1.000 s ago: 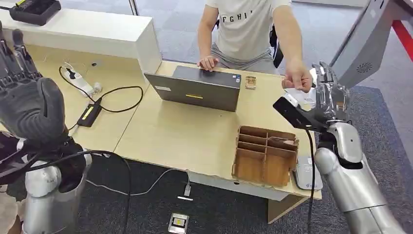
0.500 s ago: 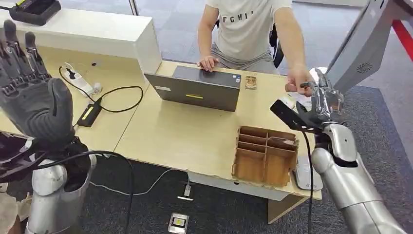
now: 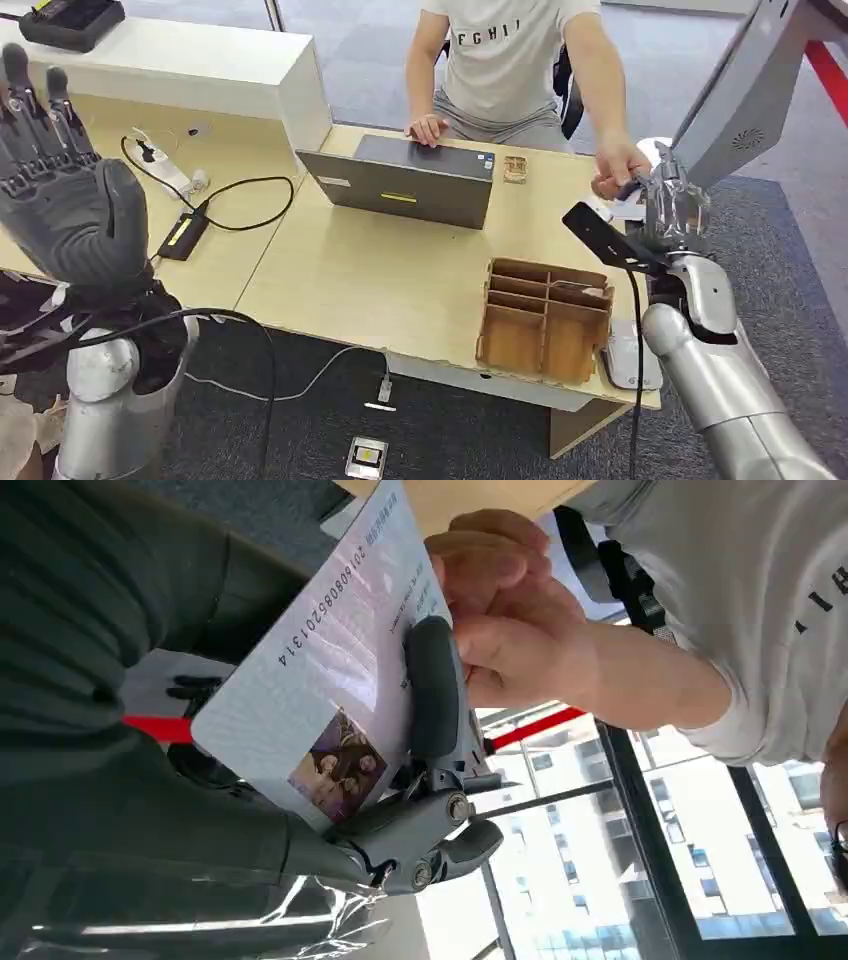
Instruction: Pass the card to the sensor for recognition and then transmit it.
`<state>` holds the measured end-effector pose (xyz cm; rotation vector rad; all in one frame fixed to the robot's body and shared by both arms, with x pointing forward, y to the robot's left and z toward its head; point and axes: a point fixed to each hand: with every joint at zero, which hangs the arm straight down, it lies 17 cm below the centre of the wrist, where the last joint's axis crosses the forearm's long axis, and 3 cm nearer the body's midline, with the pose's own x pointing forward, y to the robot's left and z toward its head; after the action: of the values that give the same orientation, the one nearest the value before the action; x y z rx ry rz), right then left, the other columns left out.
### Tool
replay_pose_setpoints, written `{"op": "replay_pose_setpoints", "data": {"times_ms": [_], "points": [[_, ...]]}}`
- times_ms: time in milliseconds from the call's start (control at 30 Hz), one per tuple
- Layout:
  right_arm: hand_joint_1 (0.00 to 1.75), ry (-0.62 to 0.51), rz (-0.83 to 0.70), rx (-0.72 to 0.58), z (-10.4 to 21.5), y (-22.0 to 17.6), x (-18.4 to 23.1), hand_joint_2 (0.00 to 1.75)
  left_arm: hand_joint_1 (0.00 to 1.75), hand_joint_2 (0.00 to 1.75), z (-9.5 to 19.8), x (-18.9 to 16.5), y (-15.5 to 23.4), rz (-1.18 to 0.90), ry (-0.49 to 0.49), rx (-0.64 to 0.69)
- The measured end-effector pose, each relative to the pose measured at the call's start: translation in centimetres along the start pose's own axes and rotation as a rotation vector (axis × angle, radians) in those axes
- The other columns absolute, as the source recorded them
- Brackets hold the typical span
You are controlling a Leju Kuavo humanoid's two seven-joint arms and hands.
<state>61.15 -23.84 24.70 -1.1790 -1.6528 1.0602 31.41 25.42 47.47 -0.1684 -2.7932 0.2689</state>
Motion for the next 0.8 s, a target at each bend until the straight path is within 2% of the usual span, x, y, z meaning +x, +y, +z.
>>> {"op": "replay_pose_setpoints", "data": {"times_ms": [400,800], "points": [[1.75,0.007,-0.013,-0.022,0.4,-0.3,-0.7,1.75,0.00,1.75,0.2,-0.2,0.4,-0.015,0.014,0.021],[1.75,0.116,0.025,-0.029,4.2,-0.5,-6.2,1.75,0.00,1.75,0.9,0.3,1.3,-0.091,0.020,0.049]]}}
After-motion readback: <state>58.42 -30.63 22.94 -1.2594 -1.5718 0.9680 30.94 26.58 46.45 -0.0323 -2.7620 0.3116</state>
